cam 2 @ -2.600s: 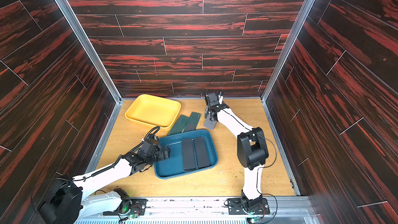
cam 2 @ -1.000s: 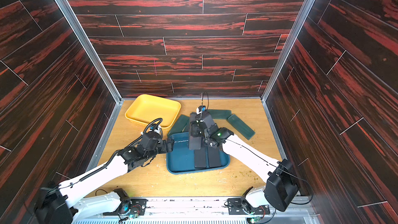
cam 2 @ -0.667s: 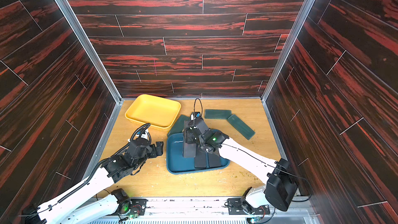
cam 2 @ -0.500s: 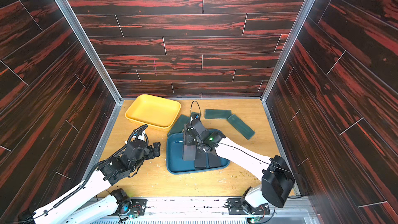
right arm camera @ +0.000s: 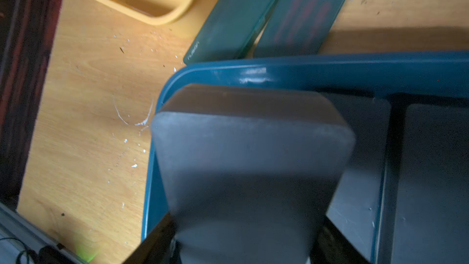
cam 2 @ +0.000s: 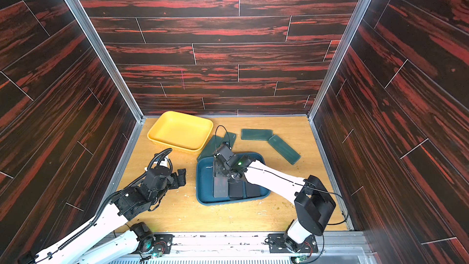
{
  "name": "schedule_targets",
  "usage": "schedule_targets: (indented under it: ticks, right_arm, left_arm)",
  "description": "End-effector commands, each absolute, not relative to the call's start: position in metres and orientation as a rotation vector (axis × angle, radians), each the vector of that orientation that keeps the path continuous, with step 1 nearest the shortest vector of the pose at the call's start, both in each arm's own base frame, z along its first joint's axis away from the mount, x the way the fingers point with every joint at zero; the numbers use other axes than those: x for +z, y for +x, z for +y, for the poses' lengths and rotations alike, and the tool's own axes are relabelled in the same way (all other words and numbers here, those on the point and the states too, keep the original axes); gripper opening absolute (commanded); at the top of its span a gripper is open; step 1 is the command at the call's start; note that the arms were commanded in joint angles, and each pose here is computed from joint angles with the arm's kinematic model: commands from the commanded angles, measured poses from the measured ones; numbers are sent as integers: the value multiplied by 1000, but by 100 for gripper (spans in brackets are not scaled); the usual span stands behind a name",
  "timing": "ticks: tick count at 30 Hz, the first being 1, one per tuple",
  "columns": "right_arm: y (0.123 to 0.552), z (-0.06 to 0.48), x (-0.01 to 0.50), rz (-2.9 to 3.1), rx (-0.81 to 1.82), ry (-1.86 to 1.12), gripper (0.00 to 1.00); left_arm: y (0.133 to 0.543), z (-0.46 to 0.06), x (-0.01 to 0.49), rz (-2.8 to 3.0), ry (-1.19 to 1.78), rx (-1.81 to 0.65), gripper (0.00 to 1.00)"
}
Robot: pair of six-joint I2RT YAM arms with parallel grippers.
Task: Place the pencil cases by color into the storage box
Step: Place the pencil case at the storage box.
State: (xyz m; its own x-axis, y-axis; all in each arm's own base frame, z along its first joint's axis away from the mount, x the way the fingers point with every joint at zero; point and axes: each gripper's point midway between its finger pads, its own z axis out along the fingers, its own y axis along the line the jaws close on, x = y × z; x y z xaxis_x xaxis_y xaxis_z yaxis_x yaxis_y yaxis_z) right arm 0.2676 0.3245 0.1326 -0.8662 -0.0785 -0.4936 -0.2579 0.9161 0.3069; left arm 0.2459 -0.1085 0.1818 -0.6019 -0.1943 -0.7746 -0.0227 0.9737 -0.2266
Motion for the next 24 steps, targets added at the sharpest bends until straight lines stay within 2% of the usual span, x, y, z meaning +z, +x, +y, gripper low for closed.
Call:
schedule_targets:
  ticks: [1, 24]
  right_arm:
    - [264, 335, 123, 2641, 508, -258, 70]
    - [264, 345, 67, 2778, 390, -322, 70]
  left_arm:
    - [244, -106, 186, 2193, -153, -238, 96]
    - [249, -115, 179, 2201, -151, -271, 97]
